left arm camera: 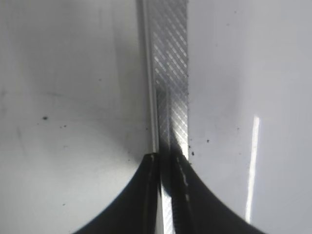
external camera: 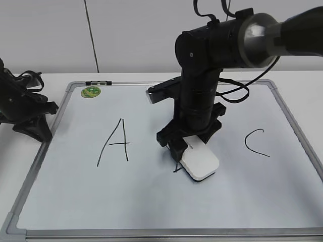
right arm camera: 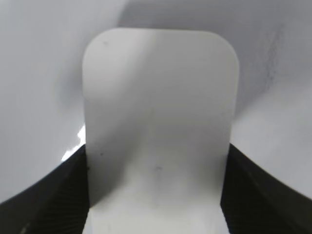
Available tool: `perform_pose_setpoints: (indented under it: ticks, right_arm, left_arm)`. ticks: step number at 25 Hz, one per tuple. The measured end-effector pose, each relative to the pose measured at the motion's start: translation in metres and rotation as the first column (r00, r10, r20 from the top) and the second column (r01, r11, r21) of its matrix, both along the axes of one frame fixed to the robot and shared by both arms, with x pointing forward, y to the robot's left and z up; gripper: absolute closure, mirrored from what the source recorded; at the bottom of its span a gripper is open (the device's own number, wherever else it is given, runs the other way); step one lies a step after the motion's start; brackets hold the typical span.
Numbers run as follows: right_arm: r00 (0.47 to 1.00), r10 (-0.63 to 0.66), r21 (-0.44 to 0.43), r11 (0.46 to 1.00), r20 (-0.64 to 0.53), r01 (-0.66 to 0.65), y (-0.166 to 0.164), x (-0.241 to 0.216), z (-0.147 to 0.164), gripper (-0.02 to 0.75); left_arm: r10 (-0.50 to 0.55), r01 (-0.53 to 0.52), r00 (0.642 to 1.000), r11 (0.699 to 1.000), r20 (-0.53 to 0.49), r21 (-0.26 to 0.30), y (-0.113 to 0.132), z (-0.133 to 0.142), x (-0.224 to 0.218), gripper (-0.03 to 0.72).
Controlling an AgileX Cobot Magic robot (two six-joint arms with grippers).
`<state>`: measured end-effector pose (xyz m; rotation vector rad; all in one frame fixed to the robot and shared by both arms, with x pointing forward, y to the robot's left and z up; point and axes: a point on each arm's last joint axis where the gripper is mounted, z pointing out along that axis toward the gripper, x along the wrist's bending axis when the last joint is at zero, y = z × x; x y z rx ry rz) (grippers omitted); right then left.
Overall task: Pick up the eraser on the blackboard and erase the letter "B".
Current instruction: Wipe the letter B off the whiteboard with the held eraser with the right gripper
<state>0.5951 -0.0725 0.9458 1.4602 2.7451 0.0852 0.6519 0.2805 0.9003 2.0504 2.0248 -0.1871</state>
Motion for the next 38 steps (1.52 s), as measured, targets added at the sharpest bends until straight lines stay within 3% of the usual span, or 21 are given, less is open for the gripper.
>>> perform_pose_setpoints:
  ticks: [5, 15, 22, 32, 38]
  right_arm:
    - [1.000, 0.001, 0.009, 1.000, 0.015, -0.002, 0.001, 0.002, -0.002, 0.200]
    - [0.999, 0.032, -0.059, 0.998, 0.014, -0.032, -0.002, 0.006, -0.019, 0.200]
    - [0.999, 0.044, -0.046, 0.998, -0.010, -0.045, 0.000, 0.005, -0.021, 0.200]
    - [0.987, 0.160, -0.040, 0.986, -0.007, -0.160, 0.037, -0.019, -0.022, 0.200]
    - [0.983, 0.185, -0.051, 0.981, -0.001, -0.185, 0.042, -0.024, -0.023, 0.200]
  left_arm:
    - [0.001, -0.001, 1.000, 1.000, 0.000, -0.001, 0.000, 0.000, 0.000, 0.654]
    - [0.001, -0.001, 1.000, 1.000, 0.000, -0.001, 0.000, 0.000, 0.000, 0.654]
    - [0.001, -0.001, 1.000, 1.000, 0.000, -0.001, 0.000, 0.000, 0.000, 0.654]
    - [0.001, -0.001, 1.000, 1.000, 0.000, -0.001, 0.000, 0.000, 0.000, 0.654]
    - [0.001, -0.001, 1.000, 1.000, 0.000, -0.001, 0.000, 0.000, 0.000, 0.654]
